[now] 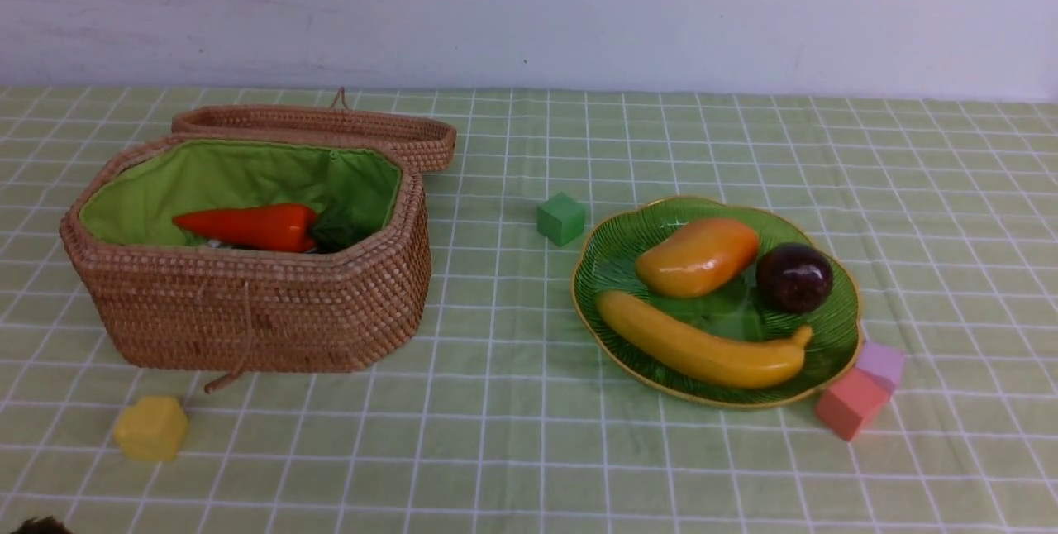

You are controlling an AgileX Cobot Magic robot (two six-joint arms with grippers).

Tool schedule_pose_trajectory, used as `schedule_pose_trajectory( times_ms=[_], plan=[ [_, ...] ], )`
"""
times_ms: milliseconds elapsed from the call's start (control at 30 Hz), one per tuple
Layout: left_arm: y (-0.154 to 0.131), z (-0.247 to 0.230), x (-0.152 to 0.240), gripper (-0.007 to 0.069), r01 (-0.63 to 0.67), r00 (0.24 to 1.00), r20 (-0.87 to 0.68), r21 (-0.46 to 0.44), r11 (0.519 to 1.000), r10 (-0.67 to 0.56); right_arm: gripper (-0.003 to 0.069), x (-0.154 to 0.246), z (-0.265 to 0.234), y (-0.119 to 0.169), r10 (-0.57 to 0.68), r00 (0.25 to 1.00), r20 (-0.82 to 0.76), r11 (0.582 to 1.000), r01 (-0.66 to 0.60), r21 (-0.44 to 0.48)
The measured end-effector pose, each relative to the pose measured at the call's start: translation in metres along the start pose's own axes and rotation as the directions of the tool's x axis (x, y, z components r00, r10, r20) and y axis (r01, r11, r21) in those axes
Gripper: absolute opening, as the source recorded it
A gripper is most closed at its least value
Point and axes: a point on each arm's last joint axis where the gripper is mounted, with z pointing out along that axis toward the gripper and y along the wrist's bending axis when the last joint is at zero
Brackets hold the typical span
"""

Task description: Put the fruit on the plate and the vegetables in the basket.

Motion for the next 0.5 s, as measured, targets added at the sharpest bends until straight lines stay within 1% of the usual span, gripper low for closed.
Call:
schedule_pose_trajectory(
  times_ms=[133,233,500],
  plan=[
    [0.002,0.002,0.009,-0.0013,0.002,1.000,-0.025,-0.005,1.000,-0.002,0.0000,0.017,-0.005,-0.003,-0.003,0.999,0.043,1.000,0.004,-0.004],
    [0.003,0.003,0.013,-0.0013,0.002,0.999,-0.044,-0.008,1.000,-0.002,0.0002,0.018,-0.006,-0.004,-0.004,0.997,0.077,1.000,0.005,-0.007],
    [0.005,0.004,0.026,-0.0013,0.002,0.996,-0.089,-0.015,1.000,-0.003,0.0010,0.018,-0.005,-0.004,-0.006,0.996,0.083,1.000,0.006,-0.003]
  ],
)
